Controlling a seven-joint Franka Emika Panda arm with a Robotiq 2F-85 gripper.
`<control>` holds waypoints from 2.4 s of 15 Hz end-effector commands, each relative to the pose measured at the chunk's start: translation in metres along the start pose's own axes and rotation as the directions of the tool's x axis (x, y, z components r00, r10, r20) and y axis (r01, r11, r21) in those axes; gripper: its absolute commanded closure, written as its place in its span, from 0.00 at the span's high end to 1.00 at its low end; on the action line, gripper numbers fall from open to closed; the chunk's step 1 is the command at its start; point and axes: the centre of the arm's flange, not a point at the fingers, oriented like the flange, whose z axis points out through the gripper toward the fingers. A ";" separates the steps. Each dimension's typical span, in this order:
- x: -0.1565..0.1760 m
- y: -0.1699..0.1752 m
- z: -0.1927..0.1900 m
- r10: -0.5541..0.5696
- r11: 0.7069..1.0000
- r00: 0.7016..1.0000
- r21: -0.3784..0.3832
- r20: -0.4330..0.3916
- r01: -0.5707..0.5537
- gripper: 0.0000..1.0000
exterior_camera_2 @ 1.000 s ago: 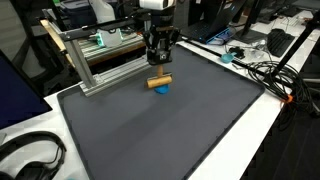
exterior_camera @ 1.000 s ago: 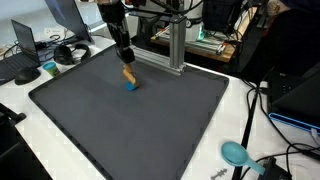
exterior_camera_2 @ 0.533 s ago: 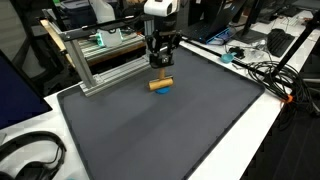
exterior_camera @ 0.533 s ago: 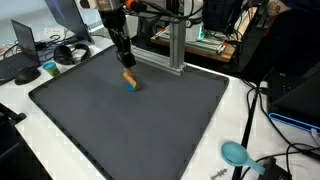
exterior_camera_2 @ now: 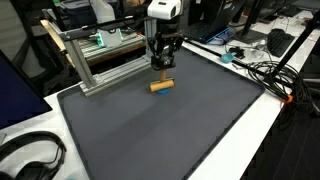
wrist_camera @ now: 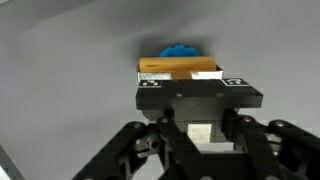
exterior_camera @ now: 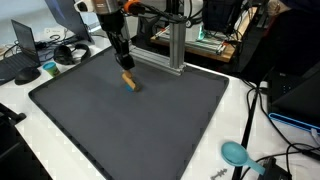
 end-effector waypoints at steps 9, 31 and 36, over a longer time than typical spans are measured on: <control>0.021 -0.008 0.039 -0.024 0.999 0.995 0.023 0.093 0.022 0.22; 0.024 -0.016 0.082 -0.095 0.994 0.968 0.066 0.234 0.082 0.22; 0.021 -0.012 0.082 -0.101 0.993 0.959 0.083 0.264 0.082 0.22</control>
